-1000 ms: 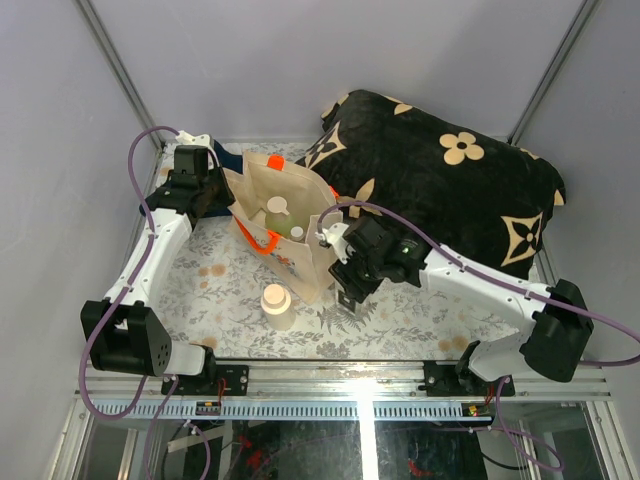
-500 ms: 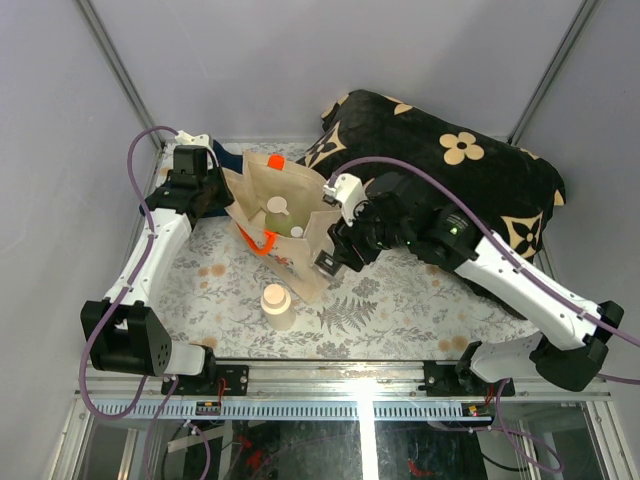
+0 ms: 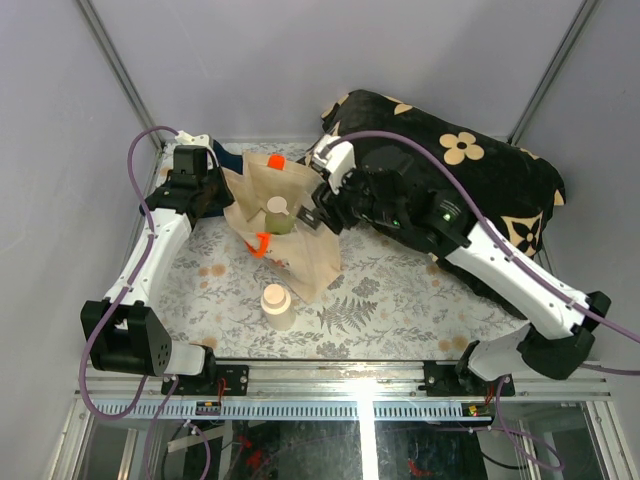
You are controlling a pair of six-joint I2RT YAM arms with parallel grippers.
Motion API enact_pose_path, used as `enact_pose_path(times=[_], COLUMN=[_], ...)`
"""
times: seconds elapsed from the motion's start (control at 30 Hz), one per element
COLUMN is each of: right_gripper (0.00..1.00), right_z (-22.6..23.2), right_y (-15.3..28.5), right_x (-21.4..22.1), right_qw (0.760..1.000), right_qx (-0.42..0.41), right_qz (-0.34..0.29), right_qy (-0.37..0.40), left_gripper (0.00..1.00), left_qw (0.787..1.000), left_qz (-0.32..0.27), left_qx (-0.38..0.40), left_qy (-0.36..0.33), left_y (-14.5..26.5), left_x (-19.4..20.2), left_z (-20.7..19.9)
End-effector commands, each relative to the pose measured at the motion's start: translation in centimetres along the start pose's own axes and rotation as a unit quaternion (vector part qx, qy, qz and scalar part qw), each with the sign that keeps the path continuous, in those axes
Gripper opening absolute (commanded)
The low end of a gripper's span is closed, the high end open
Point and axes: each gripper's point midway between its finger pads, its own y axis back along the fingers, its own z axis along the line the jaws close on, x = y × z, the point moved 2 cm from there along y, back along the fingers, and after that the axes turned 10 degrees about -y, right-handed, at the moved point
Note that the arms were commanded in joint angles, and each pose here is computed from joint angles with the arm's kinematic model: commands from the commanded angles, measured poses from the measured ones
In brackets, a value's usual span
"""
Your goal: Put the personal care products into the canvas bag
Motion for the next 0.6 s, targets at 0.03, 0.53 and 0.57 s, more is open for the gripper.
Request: enact_pose_path(times=[0.03, 0.53, 0.57], right_gripper=[0.0, 0.0, 0.0], right_z=[0.5, 2.2, 2.5], right_y=[0.9, -10.7, -11.4], right_x=[-13.9, -15.5, -15.2], right_qw=[0.969, 0.965, 0.965], right_qx=[0.002, -0.077, -0.086], right_qz=[-0.238, -0.234, -0.23], right_qy=[0.066, 0.091, 0.086], left_gripper=[0.0, 0.0, 0.0], left_qw=[1.0, 0.999, 0.999], left_qz=[-0.024, -0.03, -0.03], left_qx=[0.002, 0.017, 0.018], left_qy=[-0.004, -0.001, -0.001], left_y=[0.5, 0.9, 1.0], left_x=[-0.6, 0.0, 0.0], left_z=[0.0, -0.4, -0.4])
